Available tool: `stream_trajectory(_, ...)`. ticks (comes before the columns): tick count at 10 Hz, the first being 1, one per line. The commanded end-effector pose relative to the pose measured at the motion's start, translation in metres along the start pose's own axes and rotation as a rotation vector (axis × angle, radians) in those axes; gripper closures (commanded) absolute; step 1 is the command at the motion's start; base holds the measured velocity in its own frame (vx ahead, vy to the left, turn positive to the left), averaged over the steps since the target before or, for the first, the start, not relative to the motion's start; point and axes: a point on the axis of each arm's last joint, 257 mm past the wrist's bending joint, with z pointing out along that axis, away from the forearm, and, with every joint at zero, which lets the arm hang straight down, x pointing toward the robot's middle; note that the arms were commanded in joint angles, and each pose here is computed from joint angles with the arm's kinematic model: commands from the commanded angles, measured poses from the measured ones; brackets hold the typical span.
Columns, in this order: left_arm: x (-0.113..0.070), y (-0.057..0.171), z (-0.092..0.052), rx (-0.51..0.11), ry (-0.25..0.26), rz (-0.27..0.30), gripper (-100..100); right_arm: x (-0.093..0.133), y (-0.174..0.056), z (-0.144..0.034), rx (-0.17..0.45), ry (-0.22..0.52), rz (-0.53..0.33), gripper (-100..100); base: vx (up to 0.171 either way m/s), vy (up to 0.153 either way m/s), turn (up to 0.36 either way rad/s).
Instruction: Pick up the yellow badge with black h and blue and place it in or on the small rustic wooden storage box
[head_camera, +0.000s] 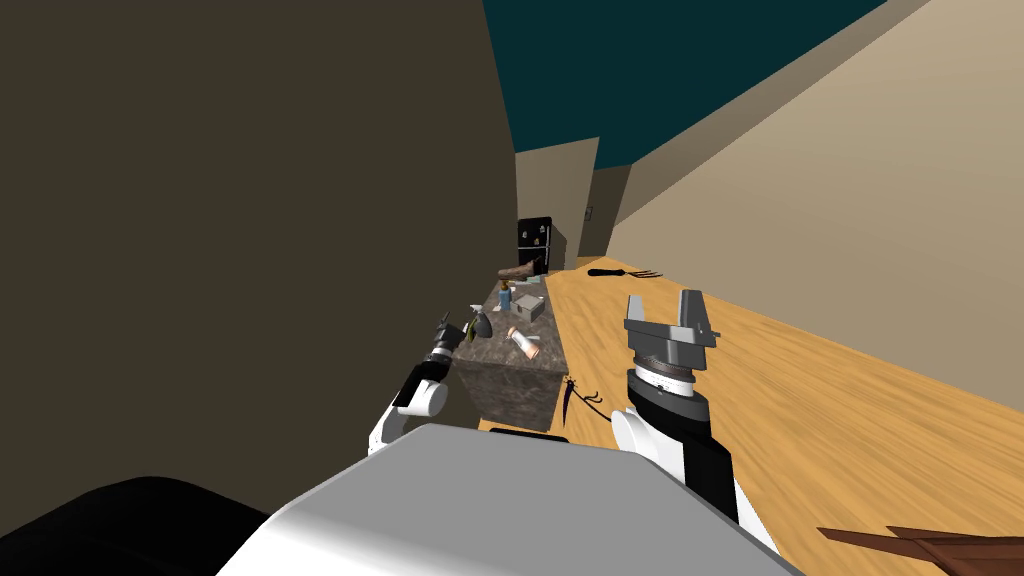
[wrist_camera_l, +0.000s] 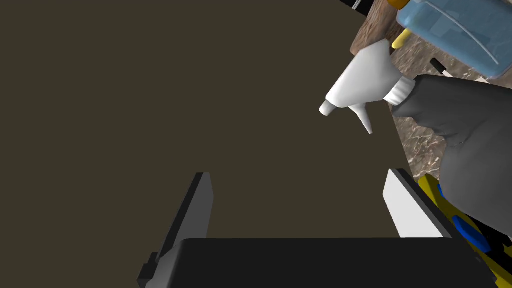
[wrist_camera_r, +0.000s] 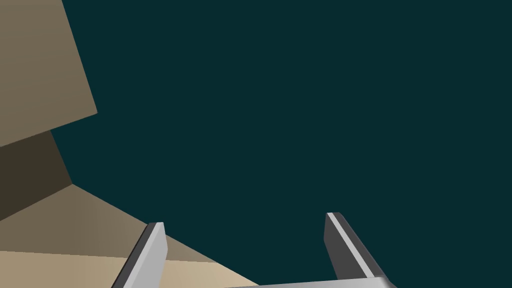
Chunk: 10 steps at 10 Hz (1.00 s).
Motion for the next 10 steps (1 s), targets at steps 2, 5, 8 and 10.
stream_trajectory(2, -0.013, 0.014, 0.006, -0.048, -0.039, -0.076, -100, 0.0, 0.0, 0.0, 0.0, 0.0, 0.0, 0, 0.005, 0.023, 0.005)
stream_trajectory(5, -0.037, 0.044, 0.012, -0.124, -0.109, -0.215, -100, 0.0, 0.0, 0.0, 0.0, 0.0, 0.0, 0, 0.009, 0.026, 0.005)
stream_trajectory(8, -0.054, 0.074, 0.015, -0.195, -0.175, -0.358, -100, 0.0, 0.0, 0.0, 0.0, 0.0, 0.0, 0, 0.011, 0.013, -0.004)
stream_trajectory(10, -0.061, 0.094, 0.016, -0.238, -0.218, -0.455, -100, 0.0, 0.0, 0.0, 0.0, 0.0, 0.0, 0, 0.012, 0.006, -0.004)
